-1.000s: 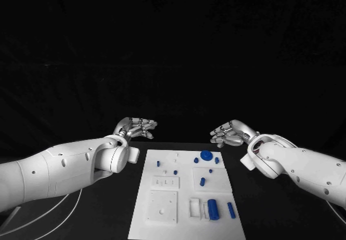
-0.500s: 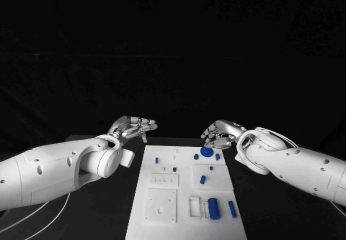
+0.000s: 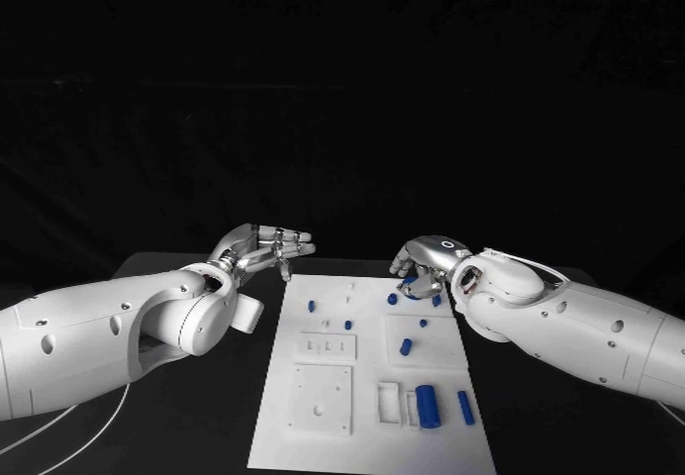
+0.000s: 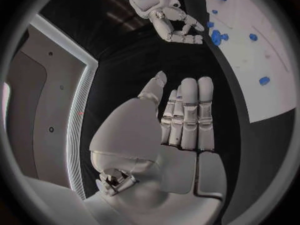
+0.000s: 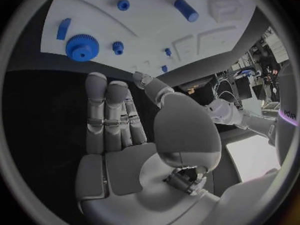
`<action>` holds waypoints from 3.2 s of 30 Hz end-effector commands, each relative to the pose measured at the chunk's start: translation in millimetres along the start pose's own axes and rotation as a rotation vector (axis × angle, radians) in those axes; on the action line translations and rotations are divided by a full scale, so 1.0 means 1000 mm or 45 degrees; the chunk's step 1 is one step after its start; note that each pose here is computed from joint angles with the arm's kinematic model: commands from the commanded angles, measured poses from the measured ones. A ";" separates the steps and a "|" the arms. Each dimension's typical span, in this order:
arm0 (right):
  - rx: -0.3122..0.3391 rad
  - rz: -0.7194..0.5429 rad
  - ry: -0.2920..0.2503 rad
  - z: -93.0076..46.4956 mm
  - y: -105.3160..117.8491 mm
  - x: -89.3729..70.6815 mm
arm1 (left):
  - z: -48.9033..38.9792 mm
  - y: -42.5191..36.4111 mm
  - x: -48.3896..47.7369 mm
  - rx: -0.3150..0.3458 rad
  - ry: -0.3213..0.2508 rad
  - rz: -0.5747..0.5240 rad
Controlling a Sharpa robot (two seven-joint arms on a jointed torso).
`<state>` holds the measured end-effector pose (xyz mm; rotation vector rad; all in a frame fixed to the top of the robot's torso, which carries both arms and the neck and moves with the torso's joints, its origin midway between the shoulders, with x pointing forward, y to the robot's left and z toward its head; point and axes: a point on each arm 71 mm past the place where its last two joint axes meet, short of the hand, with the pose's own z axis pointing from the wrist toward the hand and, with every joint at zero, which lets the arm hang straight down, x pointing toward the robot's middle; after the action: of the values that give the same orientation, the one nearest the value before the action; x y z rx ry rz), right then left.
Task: Assemble the parts on the task board
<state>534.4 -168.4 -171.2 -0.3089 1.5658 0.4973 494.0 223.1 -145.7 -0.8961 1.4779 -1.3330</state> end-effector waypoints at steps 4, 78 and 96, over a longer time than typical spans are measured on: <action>0.022 -0.112 0.041 0.002 0.001 0.005 | -0.0008 -0.0082 0.0040 0.032 0.043 0.003; 0.051 -0.215 -0.003 0.007 0.010 0.018 | 0.0045 -0.0155 -0.0056 0.040 0.011 0.018; 0.032 -0.199 -0.179 0.012 0.033 0.003 | 0.0061 -0.0157 -0.0083 0.043 -0.010 0.025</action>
<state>528.2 -134.7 -174.3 -0.3808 1.4487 0.3831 501.3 228.9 -131.0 -0.8724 1.4551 -1.3247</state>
